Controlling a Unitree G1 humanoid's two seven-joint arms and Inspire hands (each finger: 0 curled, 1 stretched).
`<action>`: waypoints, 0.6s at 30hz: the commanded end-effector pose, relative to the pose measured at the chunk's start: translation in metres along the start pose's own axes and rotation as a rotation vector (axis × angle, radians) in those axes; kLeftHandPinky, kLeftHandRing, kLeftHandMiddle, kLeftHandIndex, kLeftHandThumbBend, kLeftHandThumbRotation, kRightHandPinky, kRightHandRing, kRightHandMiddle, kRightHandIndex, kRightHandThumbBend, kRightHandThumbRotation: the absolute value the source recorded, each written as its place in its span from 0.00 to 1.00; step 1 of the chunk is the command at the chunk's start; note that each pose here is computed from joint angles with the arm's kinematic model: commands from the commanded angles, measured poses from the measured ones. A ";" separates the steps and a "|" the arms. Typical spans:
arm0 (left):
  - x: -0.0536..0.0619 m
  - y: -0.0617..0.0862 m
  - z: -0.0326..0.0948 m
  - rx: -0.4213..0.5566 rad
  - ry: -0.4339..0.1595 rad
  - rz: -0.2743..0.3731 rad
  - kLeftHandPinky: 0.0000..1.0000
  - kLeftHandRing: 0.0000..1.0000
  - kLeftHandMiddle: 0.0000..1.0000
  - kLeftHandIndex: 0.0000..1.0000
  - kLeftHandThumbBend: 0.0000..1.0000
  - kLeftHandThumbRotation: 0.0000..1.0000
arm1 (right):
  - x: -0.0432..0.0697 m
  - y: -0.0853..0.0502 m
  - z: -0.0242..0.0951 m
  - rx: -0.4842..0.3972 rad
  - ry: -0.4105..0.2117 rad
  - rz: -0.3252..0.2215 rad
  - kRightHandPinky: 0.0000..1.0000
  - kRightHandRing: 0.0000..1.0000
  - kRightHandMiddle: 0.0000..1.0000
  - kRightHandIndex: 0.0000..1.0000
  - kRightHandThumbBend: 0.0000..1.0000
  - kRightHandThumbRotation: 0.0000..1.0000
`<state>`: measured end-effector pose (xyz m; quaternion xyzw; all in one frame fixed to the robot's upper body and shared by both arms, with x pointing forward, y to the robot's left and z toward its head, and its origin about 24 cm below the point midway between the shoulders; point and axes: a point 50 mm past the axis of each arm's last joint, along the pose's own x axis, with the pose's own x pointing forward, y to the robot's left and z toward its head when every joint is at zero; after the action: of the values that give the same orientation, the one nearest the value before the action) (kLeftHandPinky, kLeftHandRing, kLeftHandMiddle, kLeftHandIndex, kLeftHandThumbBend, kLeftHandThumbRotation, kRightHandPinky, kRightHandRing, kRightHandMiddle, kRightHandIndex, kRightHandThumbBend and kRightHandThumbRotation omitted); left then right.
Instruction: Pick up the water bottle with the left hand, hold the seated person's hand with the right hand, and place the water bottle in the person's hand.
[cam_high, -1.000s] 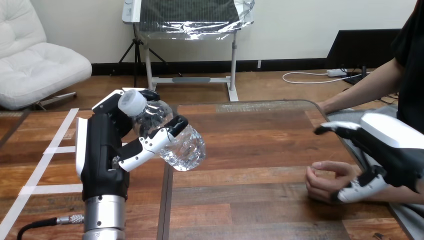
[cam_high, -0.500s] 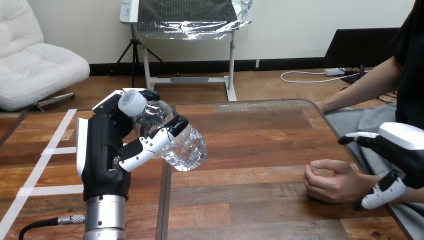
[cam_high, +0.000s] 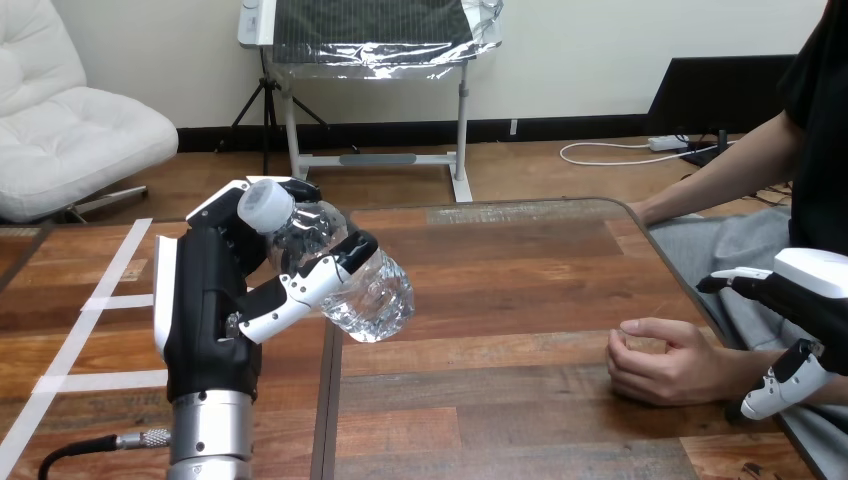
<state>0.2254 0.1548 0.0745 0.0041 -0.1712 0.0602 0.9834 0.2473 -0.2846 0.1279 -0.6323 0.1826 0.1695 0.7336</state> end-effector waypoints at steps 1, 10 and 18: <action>0.012 -0.005 0.018 -0.016 -0.105 -0.015 0.45 0.43 0.45 0.48 0.64 0.00 | -0.001 -0.024 0.005 -0.074 0.013 -0.056 0.86 0.97 0.97 0.92 0.77 0.05; 0.011 -0.004 0.017 -0.010 -0.104 -0.014 0.44 0.43 0.45 0.48 0.63 0.00 | 0.001 -0.024 0.005 -0.108 0.053 -0.035 0.87 0.97 0.98 0.93 0.76 0.11; 0.011 -0.004 0.017 -0.012 -0.102 -0.014 0.45 0.43 0.45 0.48 0.63 0.00 | 0.004 -0.023 0.005 -0.123 0.067 -0.015 0.91 0.98 0.98 0.93 0.74 0.12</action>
<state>0.2254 0.1553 0.0744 0.0046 -0.1711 0.0603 0.9834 0.2504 -0.2839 0.1233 -0.6528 0.2163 0.1771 0.7041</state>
